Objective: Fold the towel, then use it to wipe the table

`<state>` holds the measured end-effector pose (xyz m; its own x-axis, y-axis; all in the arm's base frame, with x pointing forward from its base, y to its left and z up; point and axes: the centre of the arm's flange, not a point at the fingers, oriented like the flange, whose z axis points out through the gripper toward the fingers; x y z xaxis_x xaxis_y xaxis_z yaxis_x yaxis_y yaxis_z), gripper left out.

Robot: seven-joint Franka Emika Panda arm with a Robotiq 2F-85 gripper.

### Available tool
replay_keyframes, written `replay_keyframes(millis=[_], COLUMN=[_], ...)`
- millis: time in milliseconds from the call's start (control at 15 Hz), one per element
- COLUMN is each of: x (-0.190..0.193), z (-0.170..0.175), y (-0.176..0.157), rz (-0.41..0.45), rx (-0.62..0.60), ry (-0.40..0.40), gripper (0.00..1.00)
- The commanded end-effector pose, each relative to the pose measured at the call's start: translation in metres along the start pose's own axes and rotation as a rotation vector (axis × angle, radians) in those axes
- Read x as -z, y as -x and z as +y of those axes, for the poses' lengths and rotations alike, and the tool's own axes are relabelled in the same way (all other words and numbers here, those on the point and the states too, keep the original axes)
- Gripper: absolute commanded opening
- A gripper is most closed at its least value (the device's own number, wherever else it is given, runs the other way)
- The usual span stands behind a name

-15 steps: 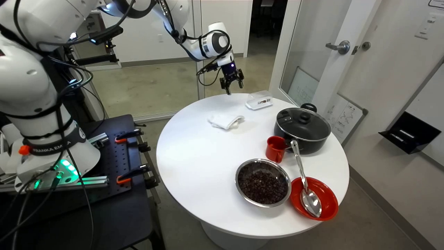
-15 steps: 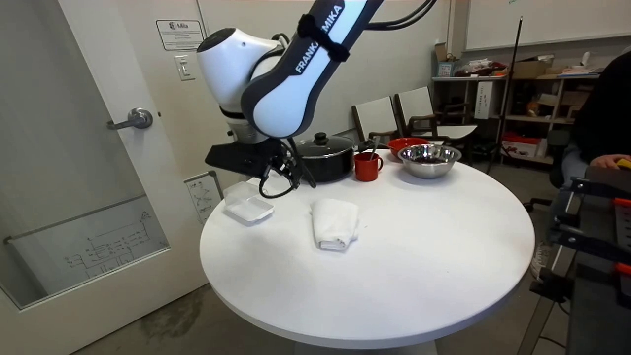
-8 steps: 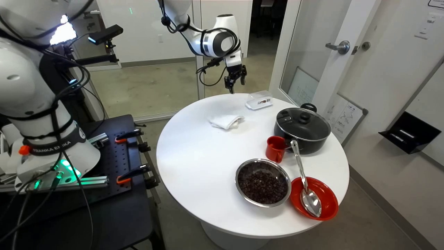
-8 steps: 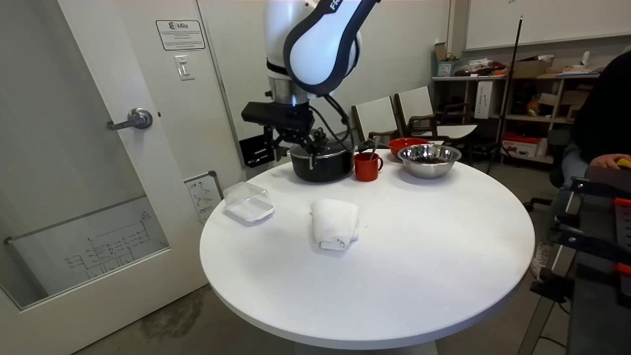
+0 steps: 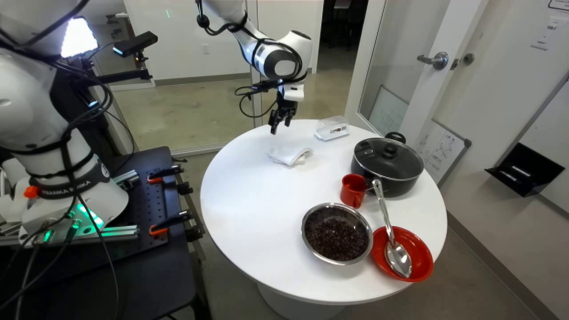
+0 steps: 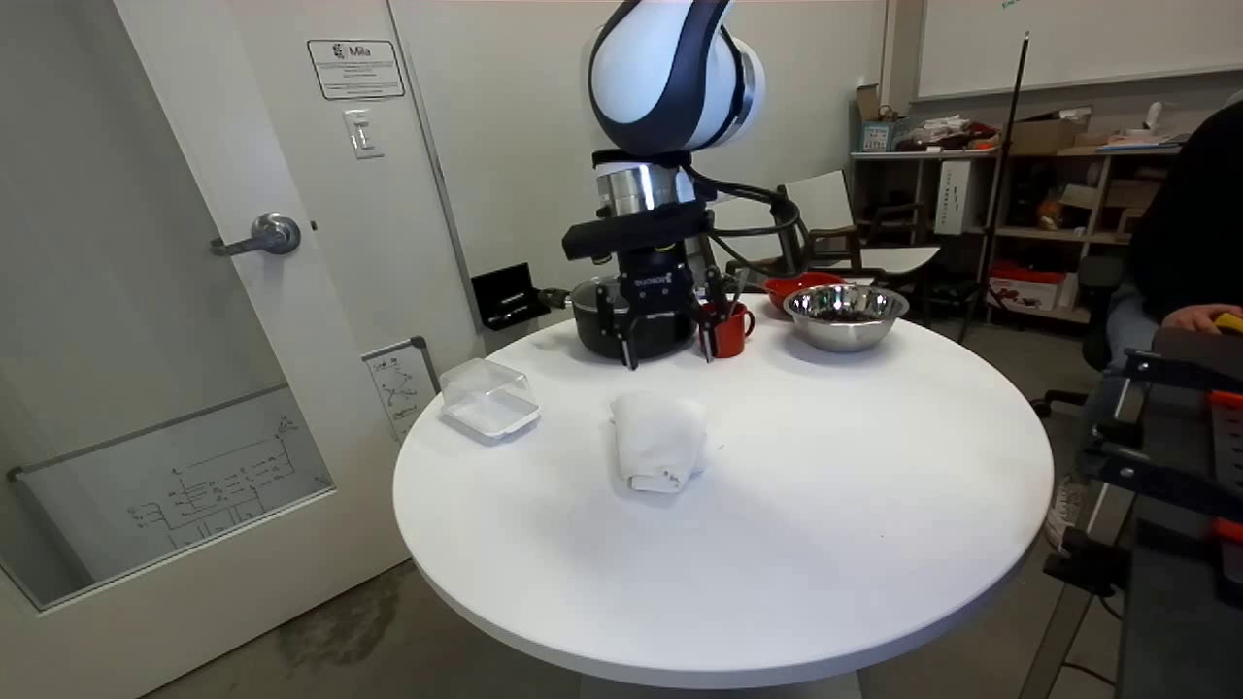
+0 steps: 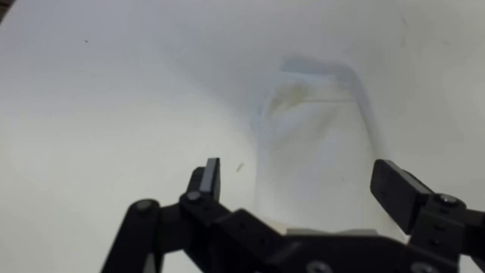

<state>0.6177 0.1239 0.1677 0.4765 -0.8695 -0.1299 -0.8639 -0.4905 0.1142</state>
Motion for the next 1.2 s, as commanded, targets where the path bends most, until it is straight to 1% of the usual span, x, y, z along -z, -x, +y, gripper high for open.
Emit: replay_keyframes(millis=[0,133,333,533,600,733,800,1133], x=[-0.025,-0.039,-0.056,-0.069,-0.072,-0.076,-0.078,-0.075], z=[0.0,-0.001,0.0,0.002,0.002,0.003,0.002,-0.008], y=[0.025,0.033,0.029,0.006,-0.002,-0.013,-0.016,-0.016], rz=[-0.001,0.04,0.095,0.194,0.206,0.221,0.212,0.192], rx=[0.041,0.059,0.076,0.077,0.073,0.062,0.059,0.025], ry=[0.095,0.098,0.11,0.074,0.058,0.027,0.008,-0.071], gripper=[1.0,1.0,1.0,1.0,1.0,1.0,1.0,1.0])
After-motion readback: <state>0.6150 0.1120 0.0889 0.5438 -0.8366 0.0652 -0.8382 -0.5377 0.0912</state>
